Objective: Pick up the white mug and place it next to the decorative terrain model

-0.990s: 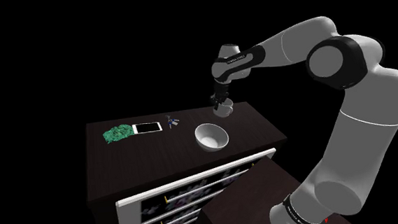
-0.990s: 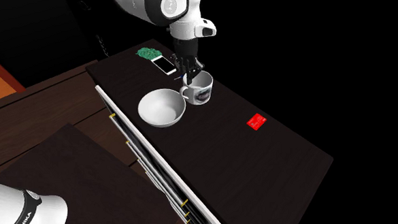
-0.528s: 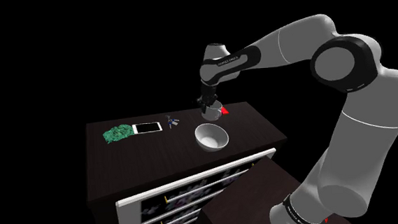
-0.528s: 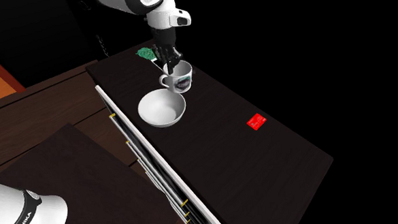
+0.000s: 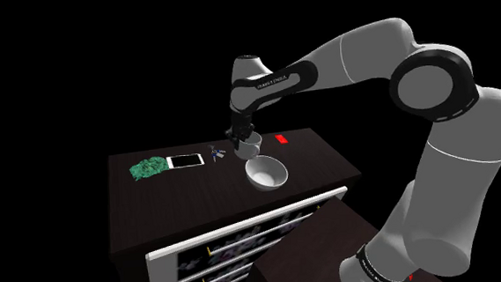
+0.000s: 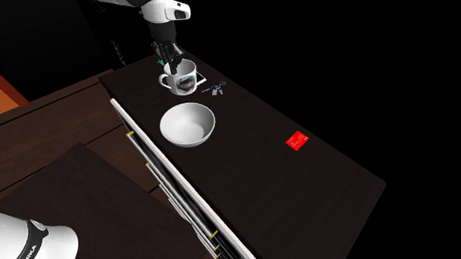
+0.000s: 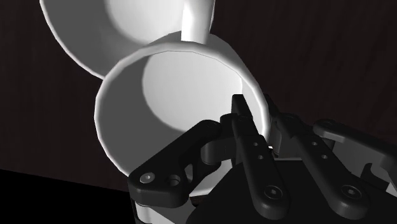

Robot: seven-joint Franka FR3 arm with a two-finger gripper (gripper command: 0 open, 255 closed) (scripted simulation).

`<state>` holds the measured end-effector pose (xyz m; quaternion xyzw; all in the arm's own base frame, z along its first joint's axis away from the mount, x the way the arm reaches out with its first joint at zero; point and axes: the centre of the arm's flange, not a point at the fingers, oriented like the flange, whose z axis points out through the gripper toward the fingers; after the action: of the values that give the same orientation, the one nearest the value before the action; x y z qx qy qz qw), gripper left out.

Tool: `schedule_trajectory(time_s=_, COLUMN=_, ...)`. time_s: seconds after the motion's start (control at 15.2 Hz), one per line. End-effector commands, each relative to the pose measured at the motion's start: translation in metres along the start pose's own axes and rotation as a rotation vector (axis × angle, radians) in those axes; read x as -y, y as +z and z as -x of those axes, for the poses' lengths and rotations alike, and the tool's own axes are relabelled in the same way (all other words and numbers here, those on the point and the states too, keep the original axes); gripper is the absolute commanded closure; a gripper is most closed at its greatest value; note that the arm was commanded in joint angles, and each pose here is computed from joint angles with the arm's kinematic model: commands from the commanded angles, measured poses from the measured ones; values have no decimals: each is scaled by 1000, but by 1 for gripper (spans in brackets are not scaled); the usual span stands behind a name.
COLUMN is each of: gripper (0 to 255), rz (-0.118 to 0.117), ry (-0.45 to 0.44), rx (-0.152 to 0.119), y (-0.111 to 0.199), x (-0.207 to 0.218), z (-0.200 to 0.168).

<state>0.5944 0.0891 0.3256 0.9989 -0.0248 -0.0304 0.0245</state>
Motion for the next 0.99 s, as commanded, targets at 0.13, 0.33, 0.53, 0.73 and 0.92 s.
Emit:
schedule_trajectory(time_s=0.13, gripper=255, rz=0, ry=1, rx=0, y=-3, x=54, z=-1)
schedule_trajectory(time_s=0.33, gripper=255, rz=0, ry=1, rx=0, y=-6, x=94, z=-1)
schedule_trajectory(time_s=0.53, gripper=255, rz=0, ry=1, rx=0, y=-8, x=133, z=-1)
schedule_trajectory(time_s=0.73, gripper=255, rz=0, ry=1, rx=0, y=-10, x=173, z=-1)
schedule_trajectory(time_s=0.92, gripper=255, rz=0, ry=1, rx=0, y=-12, x=212, z=-1)
